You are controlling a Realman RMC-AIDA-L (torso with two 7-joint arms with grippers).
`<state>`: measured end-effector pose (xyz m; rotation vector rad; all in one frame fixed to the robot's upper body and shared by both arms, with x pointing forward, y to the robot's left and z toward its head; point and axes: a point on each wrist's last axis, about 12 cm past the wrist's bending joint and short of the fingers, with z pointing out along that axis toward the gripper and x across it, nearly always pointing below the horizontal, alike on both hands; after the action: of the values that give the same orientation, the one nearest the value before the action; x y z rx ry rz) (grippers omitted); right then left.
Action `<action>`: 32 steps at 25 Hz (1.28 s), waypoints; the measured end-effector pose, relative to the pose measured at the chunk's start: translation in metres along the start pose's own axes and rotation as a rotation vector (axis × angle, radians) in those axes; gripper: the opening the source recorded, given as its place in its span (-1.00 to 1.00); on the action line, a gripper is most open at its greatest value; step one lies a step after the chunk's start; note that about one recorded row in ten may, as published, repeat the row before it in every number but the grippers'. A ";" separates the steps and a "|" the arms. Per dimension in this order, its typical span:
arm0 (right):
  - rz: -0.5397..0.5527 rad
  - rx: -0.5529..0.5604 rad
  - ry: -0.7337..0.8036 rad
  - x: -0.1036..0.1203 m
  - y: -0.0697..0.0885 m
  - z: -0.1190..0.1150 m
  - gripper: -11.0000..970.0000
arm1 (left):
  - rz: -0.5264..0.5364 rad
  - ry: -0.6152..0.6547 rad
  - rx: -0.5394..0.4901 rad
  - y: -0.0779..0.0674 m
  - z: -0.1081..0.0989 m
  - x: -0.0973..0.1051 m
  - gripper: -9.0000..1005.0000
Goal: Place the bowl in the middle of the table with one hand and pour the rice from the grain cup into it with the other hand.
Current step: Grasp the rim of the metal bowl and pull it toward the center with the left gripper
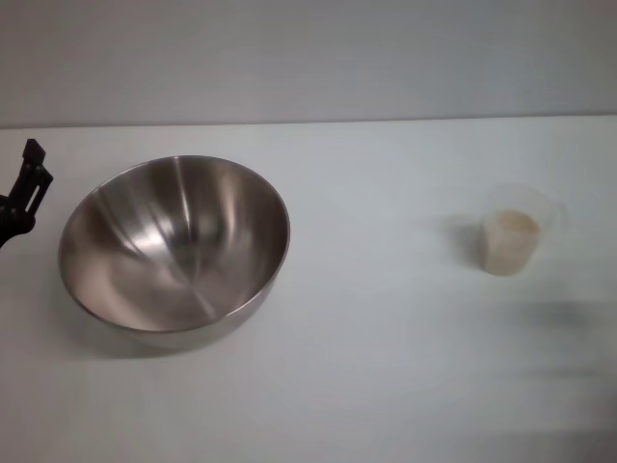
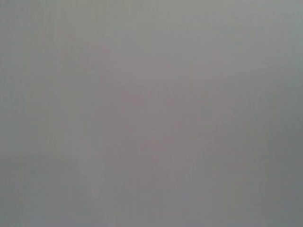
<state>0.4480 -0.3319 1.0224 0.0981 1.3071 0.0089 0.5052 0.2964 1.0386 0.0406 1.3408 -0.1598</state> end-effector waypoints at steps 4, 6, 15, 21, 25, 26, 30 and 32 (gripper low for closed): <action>0.000 -0.001 0.001 0.000 0.000 0.000 0.37 | 0.000 -0.007 0.002 0.000 0.000 -0.001 0.67; 0.000 -0.001 0.001 0.000 0.000 0.000 0.37 | 0.000 -0.008 0.002 0.000 0.000 -0.001 0.67; 0.001 -0.005 -0.001 0.000 0.001 0.001 0.37 | 0.009 -0.011 0.004 0.001 0.001 -0.002 0.64; 0.003 -0.006 0.000 0.000 0.001 0.002 0.37 | 0.162 -0.054 0.025 -0.006 0.003 -0.006 0.63; 0.003 -0.005 0.001 0.000 0.001 0.001 0.37 | 0.260 -0.076 -0.002 -0.014 0.014 -0.013 0.61; 0.003 -0.005 0.001 0.000 0.001 0.001 0.37 | 0.283 -0.044 -0.031 -0.016 0.020 -0.014 0.61; 0.003 -0.006 0.000 0.000 0.001 0.001 0.37 | 0.285 0.029 -0.073 -0.018 0.037 -0.021 0.60; 0.003 -0.007 -0.001 0.000 0.001 0.002 0.37 | 0.248 0.076 -0.087 -0.018 0.048 -0.027 0.60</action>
<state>0.4499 -0.3307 1.0230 0.0942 1.3055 0.0158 0.5428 0.2752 1.0770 0.1404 1.4046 0.1107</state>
